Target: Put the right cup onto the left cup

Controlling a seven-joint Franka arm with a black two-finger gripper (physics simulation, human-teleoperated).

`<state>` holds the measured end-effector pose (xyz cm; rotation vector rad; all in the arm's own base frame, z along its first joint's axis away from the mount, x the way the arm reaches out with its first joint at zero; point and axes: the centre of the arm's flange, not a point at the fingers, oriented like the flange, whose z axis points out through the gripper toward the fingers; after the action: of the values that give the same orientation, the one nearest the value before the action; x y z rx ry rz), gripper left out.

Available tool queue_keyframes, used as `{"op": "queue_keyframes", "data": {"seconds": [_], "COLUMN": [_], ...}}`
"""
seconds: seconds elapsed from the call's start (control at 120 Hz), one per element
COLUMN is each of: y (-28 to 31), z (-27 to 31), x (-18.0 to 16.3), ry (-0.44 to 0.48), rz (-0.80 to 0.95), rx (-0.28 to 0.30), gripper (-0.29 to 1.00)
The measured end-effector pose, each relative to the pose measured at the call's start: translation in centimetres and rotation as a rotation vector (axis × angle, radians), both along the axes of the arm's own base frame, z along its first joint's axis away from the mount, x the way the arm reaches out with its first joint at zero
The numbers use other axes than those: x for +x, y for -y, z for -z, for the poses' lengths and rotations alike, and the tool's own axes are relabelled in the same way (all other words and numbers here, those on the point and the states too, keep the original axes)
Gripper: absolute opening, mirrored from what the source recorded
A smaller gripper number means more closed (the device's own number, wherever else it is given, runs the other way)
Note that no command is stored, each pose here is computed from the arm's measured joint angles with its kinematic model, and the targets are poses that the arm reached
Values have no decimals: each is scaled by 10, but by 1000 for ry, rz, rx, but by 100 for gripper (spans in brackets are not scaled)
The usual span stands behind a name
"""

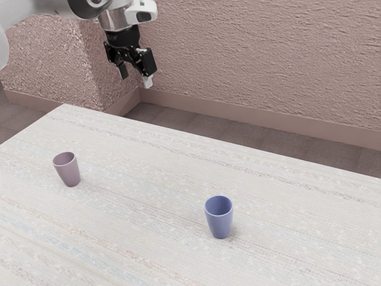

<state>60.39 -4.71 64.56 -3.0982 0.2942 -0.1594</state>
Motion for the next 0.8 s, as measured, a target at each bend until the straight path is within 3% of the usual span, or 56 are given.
{"op": "queue_keyframes", "data": {"seconds": [0.167,0.258,0.375,0.483,0.642,0.8], "y": [0,14,74,127,181,203], "z": [14,44,94,140,195,251], "x": [2,23,66,84,84,50], "ry": [-29,-65,-76,-106,-157,-255], "rz": [-10,-7,41,86,110,88], "rx": [-4,17,41,14,-29,-66], "gripper": [69,69,69,69,69,69]}}
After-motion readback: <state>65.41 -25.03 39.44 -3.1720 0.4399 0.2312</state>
